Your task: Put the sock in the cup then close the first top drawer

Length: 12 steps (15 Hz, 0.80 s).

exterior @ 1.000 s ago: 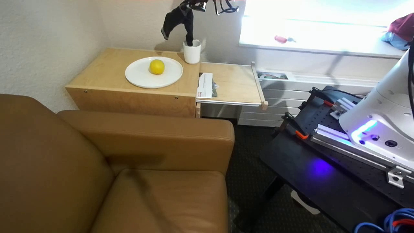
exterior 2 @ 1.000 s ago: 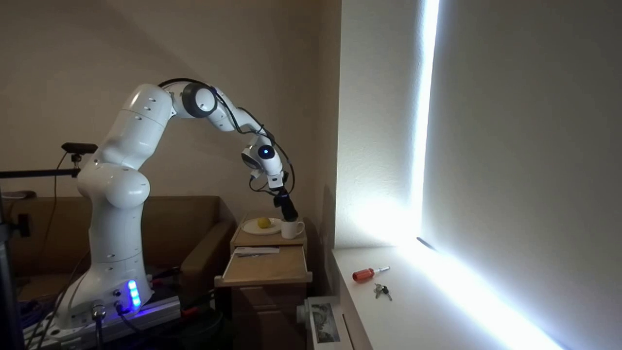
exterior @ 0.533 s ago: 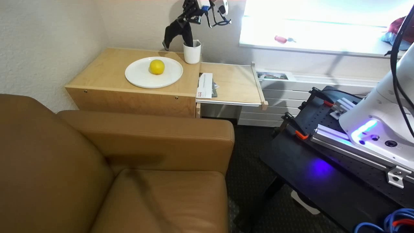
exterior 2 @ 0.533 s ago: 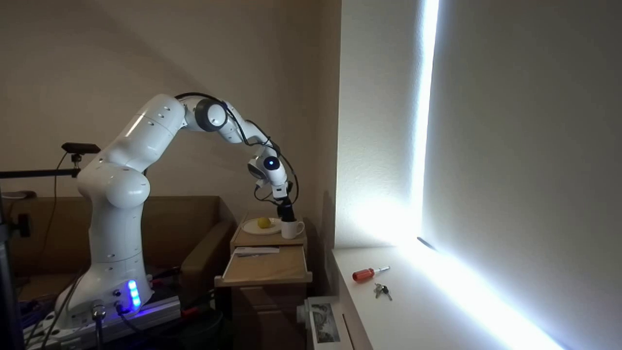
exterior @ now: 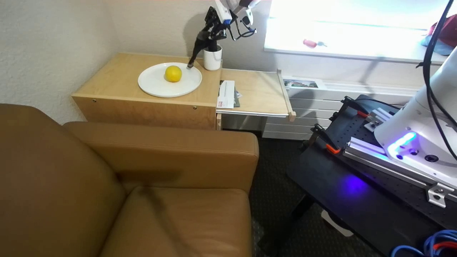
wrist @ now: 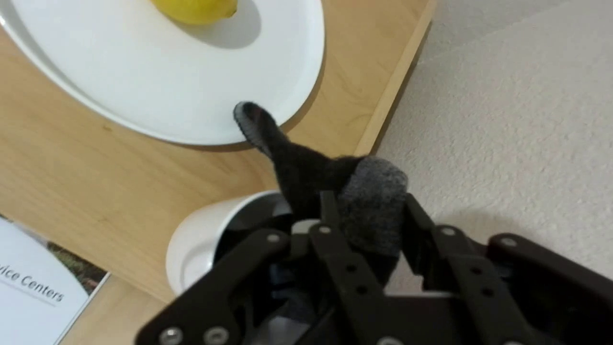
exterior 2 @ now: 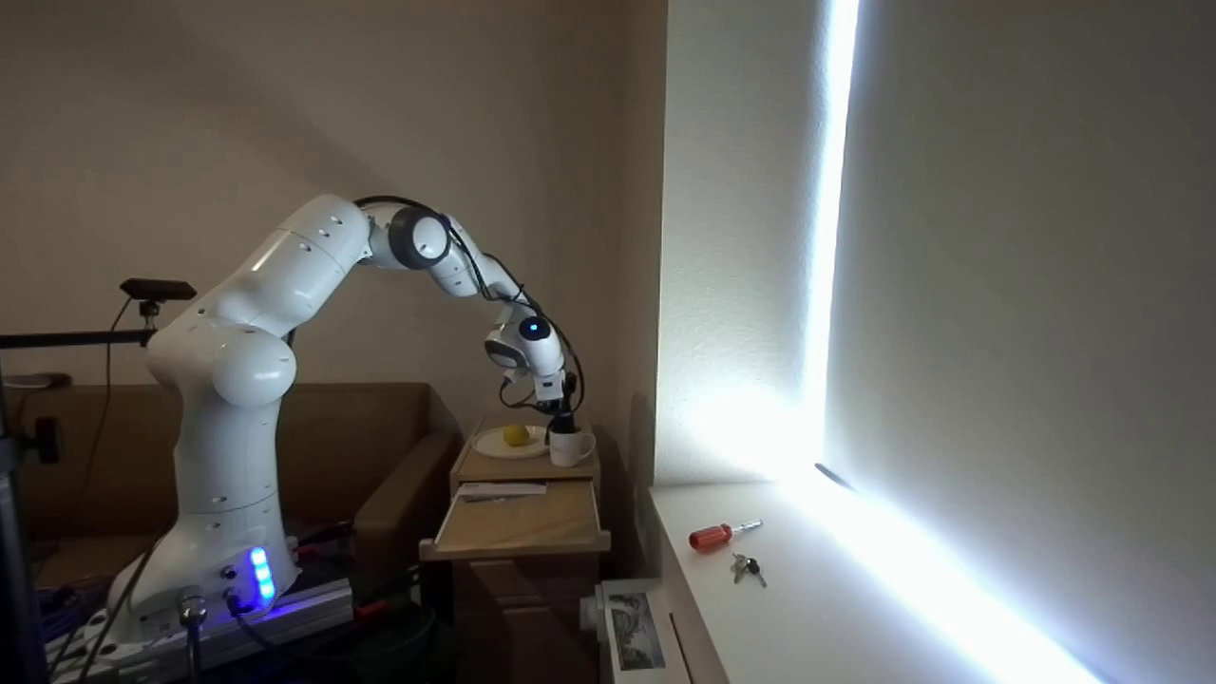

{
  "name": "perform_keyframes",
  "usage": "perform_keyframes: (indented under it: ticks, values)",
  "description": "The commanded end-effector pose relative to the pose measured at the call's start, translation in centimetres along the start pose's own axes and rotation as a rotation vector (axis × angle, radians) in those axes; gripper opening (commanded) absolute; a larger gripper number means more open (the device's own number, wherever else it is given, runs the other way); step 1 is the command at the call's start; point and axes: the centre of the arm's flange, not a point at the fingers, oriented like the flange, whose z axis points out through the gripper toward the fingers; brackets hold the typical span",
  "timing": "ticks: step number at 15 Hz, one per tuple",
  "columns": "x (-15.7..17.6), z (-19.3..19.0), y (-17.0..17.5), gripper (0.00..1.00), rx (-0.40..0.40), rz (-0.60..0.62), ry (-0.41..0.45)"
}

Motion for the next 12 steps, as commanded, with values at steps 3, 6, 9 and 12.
perform_keyframes:
  ticks: [3, 6, 9, 12]
  values:
    - [-1.1, -3.6, -0.4, 0.82, -0.205, -0.120, 0.086]
    - [-1.9, -7.4, -0.5, 0.99, -0.321, -0.214, 0.075]
    - [-2.5, -11.4, -1.5, 1.00, -0.407, -0.275, 0.056]
    - [-1.6, -14.2, -1.3, 1.00, -0.555, -0.285, 0.124]
